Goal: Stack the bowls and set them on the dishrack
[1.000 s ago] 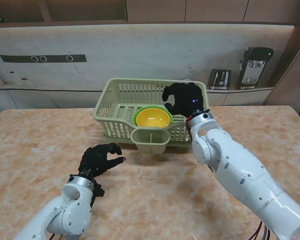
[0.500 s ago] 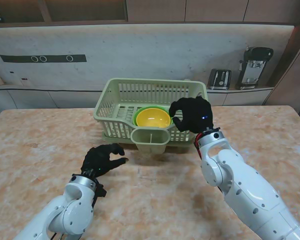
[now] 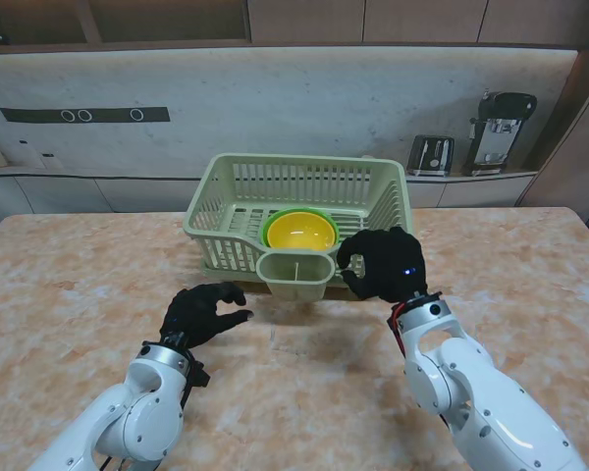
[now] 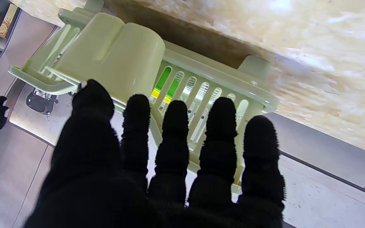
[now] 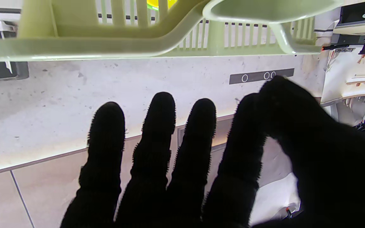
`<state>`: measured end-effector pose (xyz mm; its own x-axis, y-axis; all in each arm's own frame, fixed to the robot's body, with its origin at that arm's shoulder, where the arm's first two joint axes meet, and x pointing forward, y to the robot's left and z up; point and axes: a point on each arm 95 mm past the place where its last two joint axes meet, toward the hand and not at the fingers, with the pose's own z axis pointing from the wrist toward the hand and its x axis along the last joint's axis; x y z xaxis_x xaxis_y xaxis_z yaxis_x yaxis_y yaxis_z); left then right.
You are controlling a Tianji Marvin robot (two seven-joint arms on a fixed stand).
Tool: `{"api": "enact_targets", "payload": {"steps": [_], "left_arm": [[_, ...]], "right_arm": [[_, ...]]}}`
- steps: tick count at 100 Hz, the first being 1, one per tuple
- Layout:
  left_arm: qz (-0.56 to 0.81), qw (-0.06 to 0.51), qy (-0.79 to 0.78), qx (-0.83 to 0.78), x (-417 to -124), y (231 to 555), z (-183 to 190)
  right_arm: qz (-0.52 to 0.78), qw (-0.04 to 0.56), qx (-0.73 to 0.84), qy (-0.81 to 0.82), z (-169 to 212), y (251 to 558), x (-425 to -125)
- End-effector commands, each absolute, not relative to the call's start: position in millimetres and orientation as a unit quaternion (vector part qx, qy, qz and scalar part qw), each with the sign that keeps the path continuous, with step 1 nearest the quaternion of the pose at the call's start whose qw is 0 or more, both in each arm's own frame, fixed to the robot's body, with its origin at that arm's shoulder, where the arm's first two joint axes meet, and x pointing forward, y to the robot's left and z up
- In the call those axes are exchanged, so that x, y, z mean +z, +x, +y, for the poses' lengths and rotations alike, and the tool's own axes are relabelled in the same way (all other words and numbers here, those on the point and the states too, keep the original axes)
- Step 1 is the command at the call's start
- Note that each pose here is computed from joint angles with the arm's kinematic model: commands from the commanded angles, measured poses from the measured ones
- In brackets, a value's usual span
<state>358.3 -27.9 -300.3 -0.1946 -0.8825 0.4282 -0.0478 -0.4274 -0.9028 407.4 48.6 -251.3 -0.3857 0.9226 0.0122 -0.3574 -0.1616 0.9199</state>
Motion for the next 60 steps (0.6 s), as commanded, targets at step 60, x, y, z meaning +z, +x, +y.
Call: {"api": "enact_targets", "payload": {"steps": [60], "left_arm": [[0.433,0.312,-0.541,-0.649,-303,353,-34]], "right_arm": [[0.474,0.43,0.681,0.356,45,373,-287]]}}
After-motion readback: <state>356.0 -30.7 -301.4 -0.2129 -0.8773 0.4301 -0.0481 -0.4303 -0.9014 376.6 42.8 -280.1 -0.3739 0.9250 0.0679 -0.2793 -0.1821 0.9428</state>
